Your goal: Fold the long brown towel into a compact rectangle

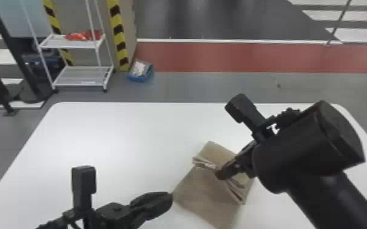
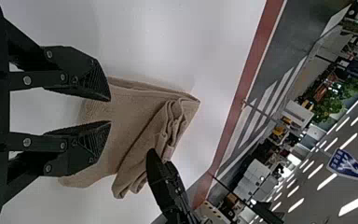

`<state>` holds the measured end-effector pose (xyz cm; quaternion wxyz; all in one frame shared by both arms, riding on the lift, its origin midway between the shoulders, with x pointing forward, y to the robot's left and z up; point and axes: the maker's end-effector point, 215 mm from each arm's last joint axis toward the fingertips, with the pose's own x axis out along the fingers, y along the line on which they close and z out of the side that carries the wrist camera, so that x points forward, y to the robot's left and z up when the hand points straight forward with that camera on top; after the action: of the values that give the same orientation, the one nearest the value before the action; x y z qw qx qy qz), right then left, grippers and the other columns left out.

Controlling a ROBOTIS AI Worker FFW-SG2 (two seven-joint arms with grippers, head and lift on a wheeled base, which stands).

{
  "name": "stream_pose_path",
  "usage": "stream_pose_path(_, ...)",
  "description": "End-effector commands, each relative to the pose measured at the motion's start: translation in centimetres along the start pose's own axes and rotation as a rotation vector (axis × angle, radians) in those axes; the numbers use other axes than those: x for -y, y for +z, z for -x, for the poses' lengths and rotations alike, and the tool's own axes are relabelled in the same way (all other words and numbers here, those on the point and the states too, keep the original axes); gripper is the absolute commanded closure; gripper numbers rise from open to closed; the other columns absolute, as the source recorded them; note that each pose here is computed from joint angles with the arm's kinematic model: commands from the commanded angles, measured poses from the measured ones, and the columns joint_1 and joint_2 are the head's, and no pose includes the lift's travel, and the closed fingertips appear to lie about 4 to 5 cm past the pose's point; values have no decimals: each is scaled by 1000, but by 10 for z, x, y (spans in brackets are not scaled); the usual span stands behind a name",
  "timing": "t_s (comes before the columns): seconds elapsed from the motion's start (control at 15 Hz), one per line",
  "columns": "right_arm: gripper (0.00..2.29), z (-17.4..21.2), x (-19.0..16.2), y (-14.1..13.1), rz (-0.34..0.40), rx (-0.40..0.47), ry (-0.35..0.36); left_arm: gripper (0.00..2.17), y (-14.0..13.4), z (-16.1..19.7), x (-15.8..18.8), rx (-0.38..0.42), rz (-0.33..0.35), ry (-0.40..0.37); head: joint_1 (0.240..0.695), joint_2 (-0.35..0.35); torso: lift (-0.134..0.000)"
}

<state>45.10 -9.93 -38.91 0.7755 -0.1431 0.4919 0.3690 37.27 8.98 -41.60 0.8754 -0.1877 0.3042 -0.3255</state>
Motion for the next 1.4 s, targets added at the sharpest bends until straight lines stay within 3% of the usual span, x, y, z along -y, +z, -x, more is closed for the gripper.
stream_pose_path(0.0,1237,3,3,2,-12,8,0,2010,0,-6,11,13,-12,-28,695,-12,-124)
stream_pose_path(0.27,1237,3,1,2,-10,9,5,2010,12,-23,44,85,-71,-106,695,-41,-124)
stream_pose_path(0.53,1237,4,-3,1,0,14,7,2010,-6,-43,50,42,-81,-126,695,-83,-124)
stream_pose_path(0.8,1237,3,-6,-2,-1,12,11,2010,-21,-64,37,0,-97,-103,695,-105,-124)
stream_pose_path(1.33,1237,9,-15,-4,22,32,17,2010,-26,-76,21,-17,-115,-68,695,-112,-124)
